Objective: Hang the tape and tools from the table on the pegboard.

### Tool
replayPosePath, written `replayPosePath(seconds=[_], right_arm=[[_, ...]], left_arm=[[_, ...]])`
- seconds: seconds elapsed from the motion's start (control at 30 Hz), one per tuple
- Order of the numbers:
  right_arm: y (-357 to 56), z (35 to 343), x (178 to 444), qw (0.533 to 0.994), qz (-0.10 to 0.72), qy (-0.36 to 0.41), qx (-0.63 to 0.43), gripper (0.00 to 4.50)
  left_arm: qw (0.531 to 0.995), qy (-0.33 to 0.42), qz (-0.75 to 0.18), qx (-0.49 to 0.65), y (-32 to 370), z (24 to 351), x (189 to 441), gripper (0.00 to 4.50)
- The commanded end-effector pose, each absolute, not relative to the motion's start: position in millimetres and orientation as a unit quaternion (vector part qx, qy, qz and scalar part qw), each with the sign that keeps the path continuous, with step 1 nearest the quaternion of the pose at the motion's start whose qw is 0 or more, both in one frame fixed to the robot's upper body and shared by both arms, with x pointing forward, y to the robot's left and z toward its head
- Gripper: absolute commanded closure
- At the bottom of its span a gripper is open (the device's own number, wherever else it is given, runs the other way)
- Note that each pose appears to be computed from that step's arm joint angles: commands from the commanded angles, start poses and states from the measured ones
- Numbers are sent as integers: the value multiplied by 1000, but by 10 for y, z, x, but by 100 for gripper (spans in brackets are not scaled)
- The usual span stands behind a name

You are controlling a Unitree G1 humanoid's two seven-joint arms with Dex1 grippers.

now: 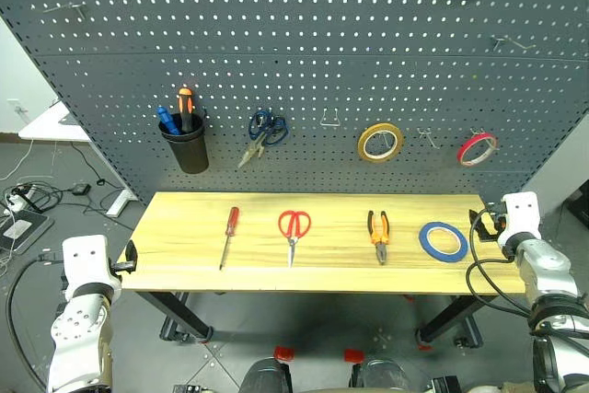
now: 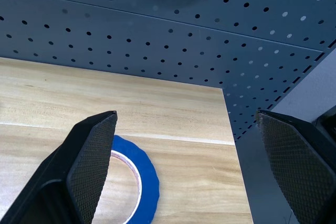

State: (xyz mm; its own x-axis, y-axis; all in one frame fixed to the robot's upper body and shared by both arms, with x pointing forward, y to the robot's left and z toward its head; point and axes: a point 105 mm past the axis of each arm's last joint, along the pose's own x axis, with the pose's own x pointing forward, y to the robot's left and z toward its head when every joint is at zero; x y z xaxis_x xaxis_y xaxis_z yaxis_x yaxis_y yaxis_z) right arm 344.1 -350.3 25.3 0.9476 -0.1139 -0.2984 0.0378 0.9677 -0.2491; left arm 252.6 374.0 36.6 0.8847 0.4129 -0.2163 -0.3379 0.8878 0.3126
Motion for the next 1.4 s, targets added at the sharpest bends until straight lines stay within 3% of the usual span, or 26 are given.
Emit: replayPosePath(seconds=[0.03,0.33,0.6,0.9,1.03,1.17,1.4], right_arm=[[-3482,409,3511,983,-32,126,-132,0],[-3331,290,3465,978,16,143,-148,0],[-2851,192,3315,960,162,156,-166,0],[-2498,160,3288,934,188,240,-184,0],[-2429,214,3390,926,189,255,-205,0],[-2497,245,3564,922,169,277,-212,0],[-2708,307,3824,915,136,318,-205,0]], left_arm=[[961,128,190,157,3772,481,2575,33],[961,147,167,164,3704,424,2579,33],[976,108,82,169,3314,646,2715,33],[973,87,-161,142,2349,935,3035,33],[961,87,-220,144,2080,1046,3231,33],[930,70,-335,136,1626,1158,3319,33],[814,50,-549,182,866,1207,3055,33]])
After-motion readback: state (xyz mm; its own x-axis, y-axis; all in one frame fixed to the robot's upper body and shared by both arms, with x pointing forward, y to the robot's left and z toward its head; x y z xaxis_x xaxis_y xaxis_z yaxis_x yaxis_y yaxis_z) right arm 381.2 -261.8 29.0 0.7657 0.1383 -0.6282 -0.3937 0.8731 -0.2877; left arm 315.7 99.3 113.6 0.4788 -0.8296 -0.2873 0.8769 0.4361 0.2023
